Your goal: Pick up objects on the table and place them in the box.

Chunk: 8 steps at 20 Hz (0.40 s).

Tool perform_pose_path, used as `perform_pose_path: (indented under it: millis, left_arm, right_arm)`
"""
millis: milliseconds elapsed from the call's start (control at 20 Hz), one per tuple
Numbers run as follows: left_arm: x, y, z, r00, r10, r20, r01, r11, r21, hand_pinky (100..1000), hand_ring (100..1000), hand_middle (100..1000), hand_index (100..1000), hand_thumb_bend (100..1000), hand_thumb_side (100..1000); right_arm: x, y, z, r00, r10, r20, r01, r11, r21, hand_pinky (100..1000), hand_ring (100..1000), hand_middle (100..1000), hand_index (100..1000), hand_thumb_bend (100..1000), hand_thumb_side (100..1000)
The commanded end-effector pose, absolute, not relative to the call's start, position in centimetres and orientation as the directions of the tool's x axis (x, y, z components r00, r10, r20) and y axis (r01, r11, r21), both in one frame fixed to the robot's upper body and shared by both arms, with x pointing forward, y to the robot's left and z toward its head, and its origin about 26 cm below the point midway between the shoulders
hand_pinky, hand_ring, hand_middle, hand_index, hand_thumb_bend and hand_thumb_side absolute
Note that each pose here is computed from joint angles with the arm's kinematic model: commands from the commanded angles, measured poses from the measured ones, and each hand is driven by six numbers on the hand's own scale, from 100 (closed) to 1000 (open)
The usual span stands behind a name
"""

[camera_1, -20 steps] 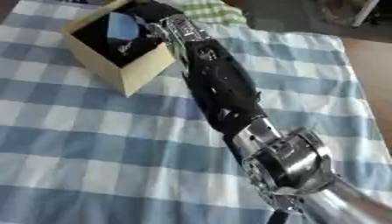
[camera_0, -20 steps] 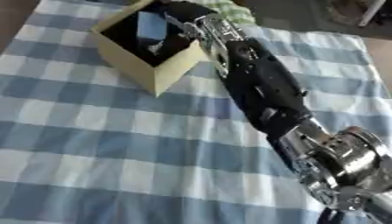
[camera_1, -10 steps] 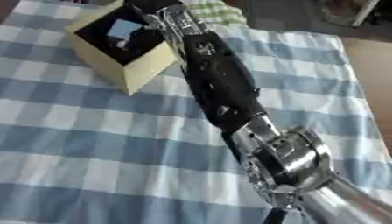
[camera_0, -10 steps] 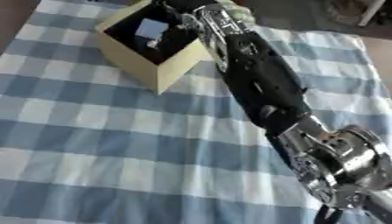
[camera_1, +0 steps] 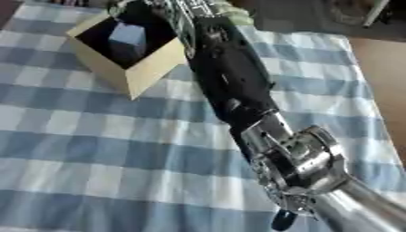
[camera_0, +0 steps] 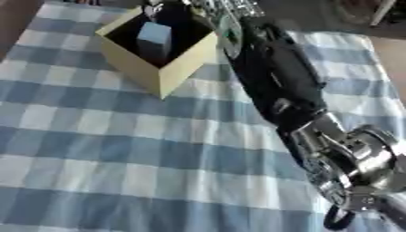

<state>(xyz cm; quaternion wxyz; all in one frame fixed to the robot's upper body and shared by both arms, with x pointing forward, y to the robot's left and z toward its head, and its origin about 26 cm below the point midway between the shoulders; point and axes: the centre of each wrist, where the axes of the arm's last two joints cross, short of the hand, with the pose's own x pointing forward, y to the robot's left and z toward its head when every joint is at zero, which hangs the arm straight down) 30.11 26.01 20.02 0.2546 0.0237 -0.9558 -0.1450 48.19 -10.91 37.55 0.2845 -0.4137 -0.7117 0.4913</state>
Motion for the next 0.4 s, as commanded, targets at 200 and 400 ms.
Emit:
perform_pose_path:
  millis: [200,400]
  left_arm:
    - [29.9,26.4,20.7,-0.88,-0.125,0.458,0.012,0.958,0.285,630,754,800,802,100,768]
    - [29.9,26.7,20.8,-0.884,-0.128,0.45,-0.003,0.964,0.268,631,755,800,803,100,757]
  right_arm:
    - [45.1,-13.2,42.7,-0.57,0.816,0.094,0.423,0.389,-0.818,719,776,708,835,100,805]
    - [42.5,-15.4,44.2,-0.654,0.74,0.155,0.454,0.547,-0.703,696,762,694,832,100,789]
